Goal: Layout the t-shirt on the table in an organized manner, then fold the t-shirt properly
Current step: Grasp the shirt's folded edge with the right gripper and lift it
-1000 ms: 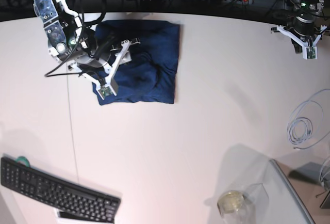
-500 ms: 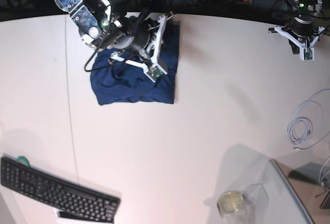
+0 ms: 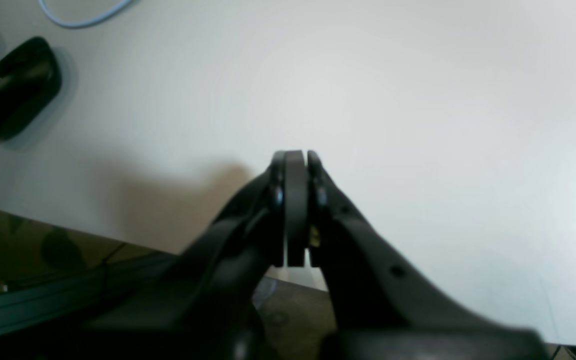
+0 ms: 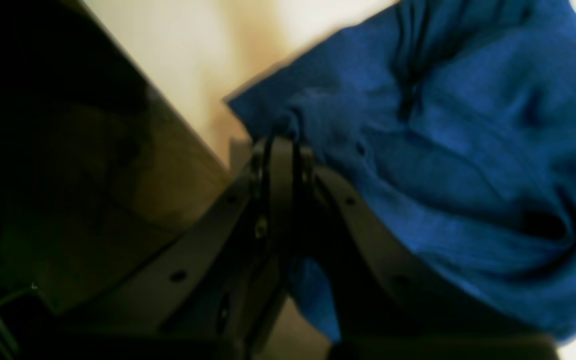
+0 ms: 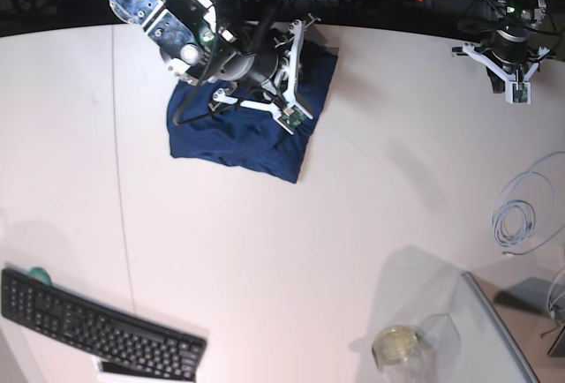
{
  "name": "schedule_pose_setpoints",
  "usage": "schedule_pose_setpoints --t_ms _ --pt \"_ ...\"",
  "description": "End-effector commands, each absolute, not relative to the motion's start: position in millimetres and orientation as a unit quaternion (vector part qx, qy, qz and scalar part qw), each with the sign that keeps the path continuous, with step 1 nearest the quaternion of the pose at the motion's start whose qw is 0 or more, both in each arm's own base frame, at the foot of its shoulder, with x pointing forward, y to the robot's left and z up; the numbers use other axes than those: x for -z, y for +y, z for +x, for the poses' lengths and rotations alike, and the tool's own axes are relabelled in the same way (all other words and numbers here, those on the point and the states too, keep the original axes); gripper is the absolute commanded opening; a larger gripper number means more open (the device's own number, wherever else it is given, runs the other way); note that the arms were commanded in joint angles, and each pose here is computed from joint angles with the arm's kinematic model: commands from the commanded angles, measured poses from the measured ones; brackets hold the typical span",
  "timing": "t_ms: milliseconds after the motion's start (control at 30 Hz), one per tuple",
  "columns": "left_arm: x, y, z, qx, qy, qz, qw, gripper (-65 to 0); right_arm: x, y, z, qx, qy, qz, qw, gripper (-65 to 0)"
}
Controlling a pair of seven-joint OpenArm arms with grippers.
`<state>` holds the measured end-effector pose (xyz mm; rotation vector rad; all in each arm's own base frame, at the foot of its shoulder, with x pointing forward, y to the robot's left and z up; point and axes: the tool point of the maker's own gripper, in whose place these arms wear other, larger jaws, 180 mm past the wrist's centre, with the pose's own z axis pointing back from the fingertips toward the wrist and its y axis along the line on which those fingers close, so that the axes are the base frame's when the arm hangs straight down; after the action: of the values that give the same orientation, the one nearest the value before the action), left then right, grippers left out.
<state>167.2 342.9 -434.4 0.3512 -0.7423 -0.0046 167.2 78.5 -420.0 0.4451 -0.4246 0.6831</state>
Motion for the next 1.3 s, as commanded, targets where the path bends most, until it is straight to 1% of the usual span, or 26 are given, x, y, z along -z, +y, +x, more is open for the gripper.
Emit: schedule_pose_setpoints --t_ms 0,133,200,333,500,667,867,967,1100,1200,1267 --pt "434 340 172 0.01 -0.367 0.167 0.915 -65.0 413 89 174 -0.327 -0.224 0.23 0.889 -63.2" --pt "475 289 176 0.048 -0.337 0.104 0.934 -65.0 415 103 171 -0.339 -0.227 0.239 0.881 -63.2" --pt "490 260 183 0.068 -0.346 0.068 0.933 -65.0 412 108 170 -0.341 -0.229 0.244 0.879 -63.2" --pt "503 199 196 0.082 -0.391 0.003 0.917 -65.0 411 110 171 -0.341 -0.231 0.245 0.878 -63.2" --pt "517 165 195 0.102 -0.379 -0.032 0.919 -65.0 397 113 177 -0.337 -0.25 0.253 0.872 -63.2" --pt "521 122 188 0.146 -0.371 -0.073 0.914 -65.0 384 121 187 -0.336 -0.27 0.26 0.864 -63.2" --pt "526 102 170 0.168 -0.355 -0.094 0.915 -65.0 382 122 196 -0.331 -0.277 0.256 0.865 -63.2" --pt "519 101 167 0.169 -0.362 -0.094 0.912 -65.0 391 119 199 -0.315 -0.268 0.243 0.878 -63.2" --pt "502 99 167 0.172 -0.38 -0.094 0.904 -65.0 398 129 200 -0.309 -0.259 0.246 0.882 -63.2" --pt "497 109 166 0.184 -0.383 -0.085 0.901 -65.0 395 139 199 -0.309 -0.272 0.257 0.874 -63.2" --pt "496 115 166 0.187 -0.383 -0.08 0.901 -65.0 398 142 196 -0.314 -0.269 0.257 0.874 -62.4"
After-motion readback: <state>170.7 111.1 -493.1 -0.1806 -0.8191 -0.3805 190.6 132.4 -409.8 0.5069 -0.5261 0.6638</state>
